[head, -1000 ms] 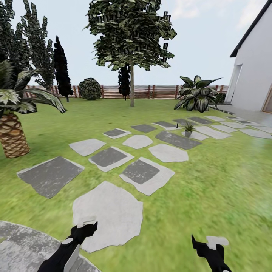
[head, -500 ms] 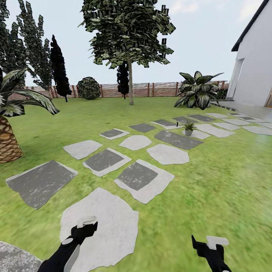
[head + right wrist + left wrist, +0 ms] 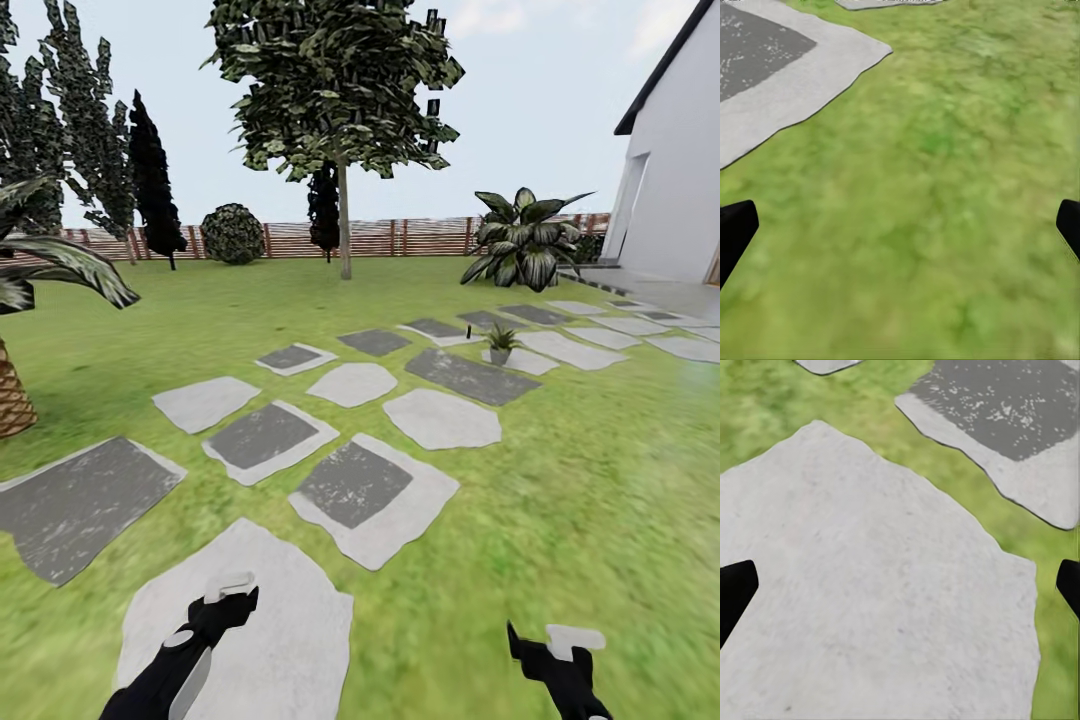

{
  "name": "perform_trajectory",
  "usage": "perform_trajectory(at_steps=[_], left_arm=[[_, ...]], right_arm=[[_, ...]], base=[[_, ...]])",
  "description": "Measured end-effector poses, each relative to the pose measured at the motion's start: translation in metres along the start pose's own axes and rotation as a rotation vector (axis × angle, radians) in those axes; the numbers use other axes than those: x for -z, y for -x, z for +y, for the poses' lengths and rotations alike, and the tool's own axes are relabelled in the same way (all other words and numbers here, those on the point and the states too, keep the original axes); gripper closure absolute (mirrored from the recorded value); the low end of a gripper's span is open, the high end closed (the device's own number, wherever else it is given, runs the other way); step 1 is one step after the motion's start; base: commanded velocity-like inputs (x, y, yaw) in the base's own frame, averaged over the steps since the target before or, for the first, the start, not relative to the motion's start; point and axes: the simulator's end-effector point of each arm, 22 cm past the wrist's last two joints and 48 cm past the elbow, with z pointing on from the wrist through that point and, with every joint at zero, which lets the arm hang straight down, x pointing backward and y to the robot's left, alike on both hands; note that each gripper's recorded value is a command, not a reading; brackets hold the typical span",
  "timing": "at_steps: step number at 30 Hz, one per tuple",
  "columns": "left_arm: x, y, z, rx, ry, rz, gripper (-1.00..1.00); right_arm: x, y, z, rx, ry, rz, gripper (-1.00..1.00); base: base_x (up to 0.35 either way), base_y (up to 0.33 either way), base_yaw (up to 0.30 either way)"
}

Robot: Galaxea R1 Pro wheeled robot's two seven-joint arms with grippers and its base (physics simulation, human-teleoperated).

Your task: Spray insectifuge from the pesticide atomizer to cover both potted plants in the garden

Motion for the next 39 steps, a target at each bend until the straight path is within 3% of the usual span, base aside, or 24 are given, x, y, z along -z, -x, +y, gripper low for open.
perform_trajectory(at_steps=[39], left_arm=[[0.0,-0.0001,0.0,0.0,0.0,0.0,-1.0]], right_arm=[[0.0,-0.0002,0.0009,0.006,0.003,0.001,-1.0]], base=[[0.332,-0.133,0.0]])
